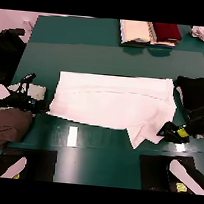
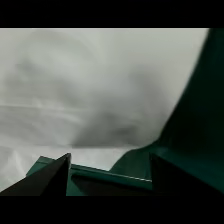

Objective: Fold the shirts.

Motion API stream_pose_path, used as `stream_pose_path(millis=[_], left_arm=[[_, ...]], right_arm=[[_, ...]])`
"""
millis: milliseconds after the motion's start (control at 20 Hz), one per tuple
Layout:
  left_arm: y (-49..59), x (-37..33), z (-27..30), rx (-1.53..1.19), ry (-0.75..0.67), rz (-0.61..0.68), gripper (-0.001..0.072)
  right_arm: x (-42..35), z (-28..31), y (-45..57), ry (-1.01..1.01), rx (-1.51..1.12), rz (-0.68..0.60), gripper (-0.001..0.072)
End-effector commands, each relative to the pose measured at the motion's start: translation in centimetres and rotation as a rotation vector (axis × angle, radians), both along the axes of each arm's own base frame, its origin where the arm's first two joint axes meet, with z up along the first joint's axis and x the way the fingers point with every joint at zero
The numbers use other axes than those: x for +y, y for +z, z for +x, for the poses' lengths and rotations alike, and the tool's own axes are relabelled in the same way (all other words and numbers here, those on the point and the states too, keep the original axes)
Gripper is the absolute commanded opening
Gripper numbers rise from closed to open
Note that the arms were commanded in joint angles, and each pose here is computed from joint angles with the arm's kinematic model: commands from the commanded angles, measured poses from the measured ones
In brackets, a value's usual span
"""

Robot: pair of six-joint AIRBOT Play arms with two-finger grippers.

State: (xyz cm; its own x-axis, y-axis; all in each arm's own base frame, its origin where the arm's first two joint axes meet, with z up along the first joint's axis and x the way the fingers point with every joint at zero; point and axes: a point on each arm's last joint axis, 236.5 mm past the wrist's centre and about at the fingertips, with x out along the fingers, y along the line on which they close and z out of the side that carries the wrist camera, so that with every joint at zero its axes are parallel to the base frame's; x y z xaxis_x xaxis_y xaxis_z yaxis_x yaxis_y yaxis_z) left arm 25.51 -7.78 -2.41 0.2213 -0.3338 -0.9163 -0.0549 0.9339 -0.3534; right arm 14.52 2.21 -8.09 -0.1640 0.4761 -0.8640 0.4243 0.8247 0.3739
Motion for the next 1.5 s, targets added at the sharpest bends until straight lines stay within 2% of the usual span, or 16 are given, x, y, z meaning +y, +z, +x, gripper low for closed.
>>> stream_pose_path(millis=[0, 50, 100, 300, 550, 750, 850, 1050, 1450], left_arm=[[0.1, 0.0, 0.0, -0.002, 0.000, 0.000, 0.0022], [0.1, 0.0, 0.0, -0.003, 0.000, 0.000, 0.0022], [0.1, 0.0, 0.0, -0.003, 0.000, 0.000, 0.0022], [0.4, 0.1, -0.2, 0.000, -0.031, 0.011, 0.0022], [3.3, 1.6, -2.2, -0.011, -0.083, 0.091, 0.0021], [6.4, 1.3, -6.5, -0.019, -0.112, 0.087, 0.0021], [7.8, 1.3, -6.6, -0.056, -0.117, 0.088, 0.0021], [8.8, 1.4, -3.2, -0.143, -0.101, 0.095, 0.0021], [2.0, 2.5, 8.1, -0.106, -0.041, 0.123, 0.0022]], right_arm=[[2.4, -0.5, -1.5, 0.064, 0.037, 0.028, 0.0553], [2.9, -0.5, -1.8, 0.098, 0.038, 0.023, 0.0552], [3.3, -0.5, -2.0, 0.130, 0.035, 0.018, 0.0488], [3.1, 1.0, -0.8, 0.282, -0.055, -0.066, 0.0015], [0.0, 3.3, 6.5, 0.420, -0.236, -0.265, 0.0016], [-0.3, 3.0, 11.7, 0.419, -0.373, -0.320, 0.0017], [-0.3, 3.5, 13.3, 0.410, -0.437, -0.340, 0.0016], [-0.6, 7.6, 14.9, 0.390, -0.503, -0.359, 0.0016], [-2.0, 21.4, 12.0, 0.380, -0.495, -0.360, 0.0016]])
